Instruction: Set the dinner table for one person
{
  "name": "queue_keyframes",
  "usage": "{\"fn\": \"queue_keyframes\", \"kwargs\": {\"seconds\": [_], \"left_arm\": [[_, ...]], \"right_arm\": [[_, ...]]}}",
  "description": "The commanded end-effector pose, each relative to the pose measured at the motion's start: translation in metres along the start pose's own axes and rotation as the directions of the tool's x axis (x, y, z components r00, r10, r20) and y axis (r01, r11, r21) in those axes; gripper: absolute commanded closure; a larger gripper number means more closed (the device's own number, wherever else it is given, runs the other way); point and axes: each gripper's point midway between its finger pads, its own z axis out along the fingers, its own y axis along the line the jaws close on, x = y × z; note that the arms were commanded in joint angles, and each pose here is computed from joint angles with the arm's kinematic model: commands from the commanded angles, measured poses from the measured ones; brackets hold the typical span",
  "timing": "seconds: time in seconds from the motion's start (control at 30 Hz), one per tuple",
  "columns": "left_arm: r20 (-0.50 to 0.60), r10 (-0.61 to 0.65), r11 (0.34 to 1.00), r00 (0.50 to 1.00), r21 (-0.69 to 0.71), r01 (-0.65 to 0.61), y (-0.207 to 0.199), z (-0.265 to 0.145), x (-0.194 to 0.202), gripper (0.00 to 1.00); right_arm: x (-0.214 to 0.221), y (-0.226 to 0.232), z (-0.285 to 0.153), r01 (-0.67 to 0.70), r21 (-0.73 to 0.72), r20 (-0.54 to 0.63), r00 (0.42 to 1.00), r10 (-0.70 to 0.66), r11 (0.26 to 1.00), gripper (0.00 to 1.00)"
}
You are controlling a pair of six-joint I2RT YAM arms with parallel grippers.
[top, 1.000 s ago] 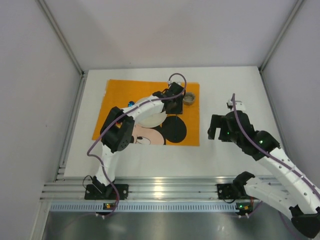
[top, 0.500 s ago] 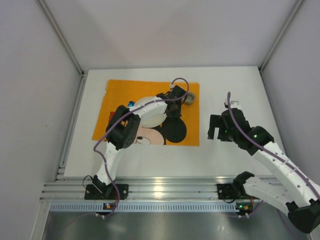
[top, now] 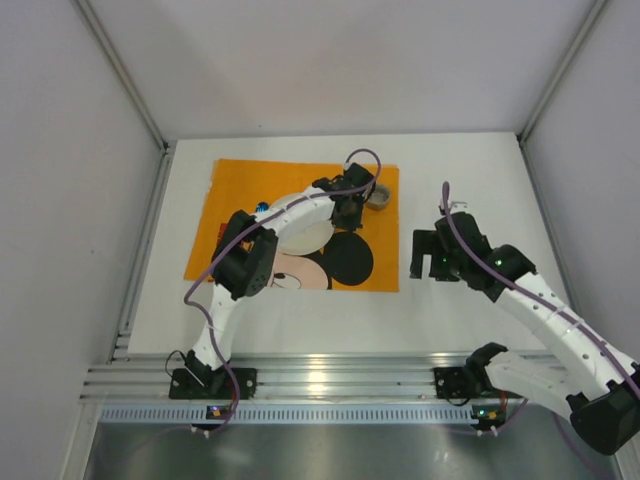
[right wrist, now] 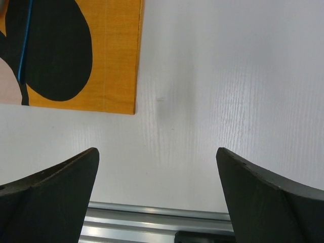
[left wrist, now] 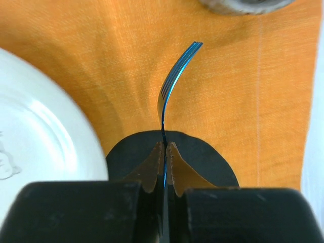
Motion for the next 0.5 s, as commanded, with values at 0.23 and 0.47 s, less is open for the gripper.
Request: {"fn": "queue_keyframes", "kwargs": {"seconds": [0.23,0.47], "left_arm": [[0.179,-0.027,0.982,0.984,-0.179,0.06,0.181,-0.145,-0.061,1.0],[0.111,-0.039,0.916,0.993,-0.393,0.08,0.309,-0.134,-0.012,1.0]], "right_arm": [[-0.025,0.027,0.001,-0.008,-0.099,0.024,1.0,0.011,0.995,0.0],[-0.02,0.032,0.003,-0.006,-0.127,0.006,1.0,0.007,0.992,0.0]]}}
